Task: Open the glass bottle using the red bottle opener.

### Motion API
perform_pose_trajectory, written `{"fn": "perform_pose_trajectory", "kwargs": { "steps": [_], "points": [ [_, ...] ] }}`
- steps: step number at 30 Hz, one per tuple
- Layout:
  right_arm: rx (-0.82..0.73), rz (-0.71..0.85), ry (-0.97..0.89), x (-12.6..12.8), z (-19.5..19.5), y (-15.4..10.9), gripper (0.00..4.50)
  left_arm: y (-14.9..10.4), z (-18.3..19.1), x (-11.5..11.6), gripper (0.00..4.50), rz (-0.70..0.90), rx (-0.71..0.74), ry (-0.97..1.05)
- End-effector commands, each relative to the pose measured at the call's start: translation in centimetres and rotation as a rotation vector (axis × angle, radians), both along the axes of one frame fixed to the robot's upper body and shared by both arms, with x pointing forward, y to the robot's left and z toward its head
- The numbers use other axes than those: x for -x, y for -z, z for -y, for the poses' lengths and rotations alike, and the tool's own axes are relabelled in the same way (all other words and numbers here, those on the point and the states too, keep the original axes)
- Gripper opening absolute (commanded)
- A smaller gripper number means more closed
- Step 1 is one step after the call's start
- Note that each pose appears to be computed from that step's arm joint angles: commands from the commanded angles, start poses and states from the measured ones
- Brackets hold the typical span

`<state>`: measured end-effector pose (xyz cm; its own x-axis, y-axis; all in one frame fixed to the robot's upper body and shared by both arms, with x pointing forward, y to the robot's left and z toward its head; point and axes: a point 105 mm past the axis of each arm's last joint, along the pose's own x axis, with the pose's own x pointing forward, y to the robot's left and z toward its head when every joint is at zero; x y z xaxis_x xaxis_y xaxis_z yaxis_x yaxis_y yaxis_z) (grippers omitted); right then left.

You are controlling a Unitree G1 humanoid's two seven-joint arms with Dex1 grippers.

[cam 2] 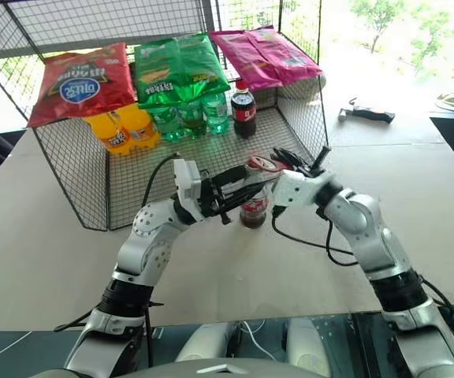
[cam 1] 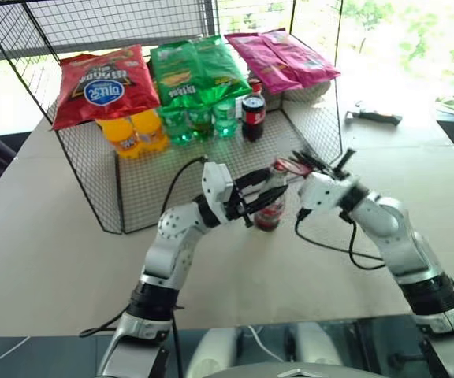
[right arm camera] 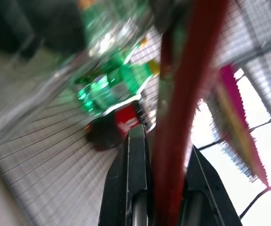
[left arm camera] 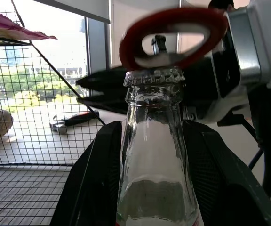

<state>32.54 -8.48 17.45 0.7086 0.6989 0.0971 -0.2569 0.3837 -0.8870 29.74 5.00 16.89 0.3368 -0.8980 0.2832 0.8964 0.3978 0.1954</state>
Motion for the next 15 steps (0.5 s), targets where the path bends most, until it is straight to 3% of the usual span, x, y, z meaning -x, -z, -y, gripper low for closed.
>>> {"fn": "perform_pose_trajectory", "kwargs": {
  "steps": [1, 6, 15],
  "points": [
    [0.042, -0.067, -0.129, 1.8, -2.2, 1.5, 0.00, 1.0, 0.3, -0.2, 1.94, -0.036, -0.026, -0.002],
    [0.095, -0.076, -0.184, 2.2, -3.4, 2.1, 0.00, 1.0, 0.4, -0.2, 1.94, -0.037, -0.026, 0.001],
    [0.166, 0.128, -0.136, 0.1, -4.0, -0.7, 0.00, 1.0, 0.5, -0.1, 1.94, -0.037, -0.022, 0.007]
  ]
}}
